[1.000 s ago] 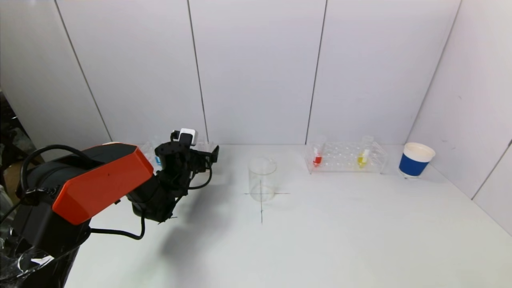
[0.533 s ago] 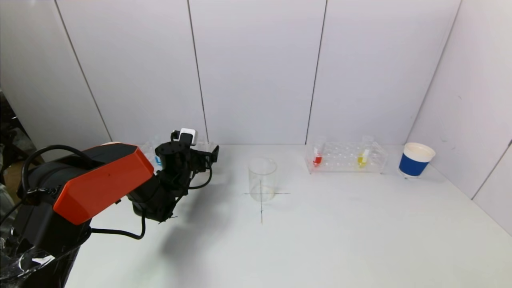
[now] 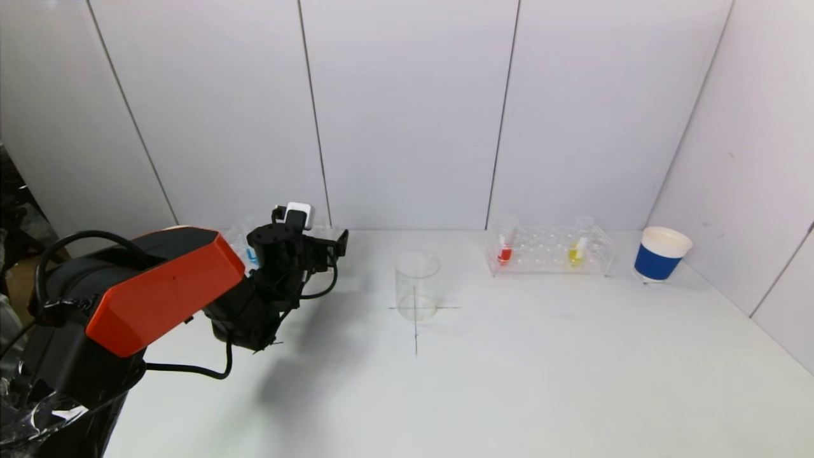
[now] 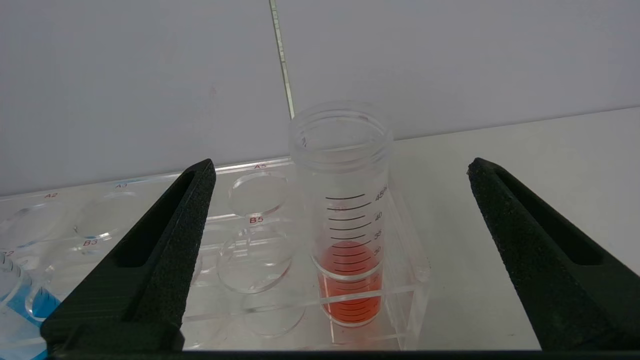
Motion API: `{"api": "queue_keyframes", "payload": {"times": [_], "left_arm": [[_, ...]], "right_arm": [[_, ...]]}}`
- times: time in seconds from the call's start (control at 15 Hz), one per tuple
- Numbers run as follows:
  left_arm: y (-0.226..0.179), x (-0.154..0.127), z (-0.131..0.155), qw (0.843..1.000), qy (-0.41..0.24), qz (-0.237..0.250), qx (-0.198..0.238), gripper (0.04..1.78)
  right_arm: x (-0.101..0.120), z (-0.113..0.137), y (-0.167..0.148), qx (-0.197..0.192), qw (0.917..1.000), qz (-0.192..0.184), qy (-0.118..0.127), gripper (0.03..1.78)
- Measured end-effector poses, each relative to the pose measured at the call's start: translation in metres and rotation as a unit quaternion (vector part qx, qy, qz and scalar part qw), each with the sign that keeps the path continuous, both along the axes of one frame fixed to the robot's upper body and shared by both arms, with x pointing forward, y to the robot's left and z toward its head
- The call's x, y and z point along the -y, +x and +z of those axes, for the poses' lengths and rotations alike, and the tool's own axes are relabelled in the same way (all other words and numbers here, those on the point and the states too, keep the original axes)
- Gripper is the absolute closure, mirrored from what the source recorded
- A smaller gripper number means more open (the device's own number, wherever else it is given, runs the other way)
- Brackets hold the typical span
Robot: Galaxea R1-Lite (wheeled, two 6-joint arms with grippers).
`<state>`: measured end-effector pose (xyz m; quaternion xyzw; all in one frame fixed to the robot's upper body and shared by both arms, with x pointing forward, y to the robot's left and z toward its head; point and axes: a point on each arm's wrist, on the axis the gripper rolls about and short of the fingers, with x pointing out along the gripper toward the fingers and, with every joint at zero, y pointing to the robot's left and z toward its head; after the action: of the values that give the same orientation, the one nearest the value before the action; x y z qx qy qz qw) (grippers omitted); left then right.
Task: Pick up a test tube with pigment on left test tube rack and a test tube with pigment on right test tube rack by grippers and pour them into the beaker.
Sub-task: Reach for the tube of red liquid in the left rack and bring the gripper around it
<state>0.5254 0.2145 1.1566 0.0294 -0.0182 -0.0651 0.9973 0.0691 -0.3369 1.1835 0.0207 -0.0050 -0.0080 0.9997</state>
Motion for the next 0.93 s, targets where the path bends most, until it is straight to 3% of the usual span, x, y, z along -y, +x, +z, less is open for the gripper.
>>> {"api": "queue_keyframes", "payload": {"times": [0.47,0.6,0.8,0.93], "left_arm": [[0.0011,0.0,-0.0009,1.0,0.0,0.001,-0.002,0.06],[0.0014,0.0001,-0.0006,1.0,0.0,0.001,-0.001,0.15],[0.0022,0.0001,0.0005,1.0,-0.001,0.007,0.001,0.47],[0.0024,0.0001,-0.0001,1.0,0.0,0.008,0.001,0.83]], "right_arm": [[0.0,0.0,0.0,0.0,1.0,0.0,0.0,0.05],[0.0,0.0,0.0,0.0,1.0,0.0,0.0,0.05],[0.0,0.0,0.0,0.0,1.0,0.0,0.0,0.05],[0.0,0.0,0.0,0.0,1.0,0.0,0.0,0.05]]}}
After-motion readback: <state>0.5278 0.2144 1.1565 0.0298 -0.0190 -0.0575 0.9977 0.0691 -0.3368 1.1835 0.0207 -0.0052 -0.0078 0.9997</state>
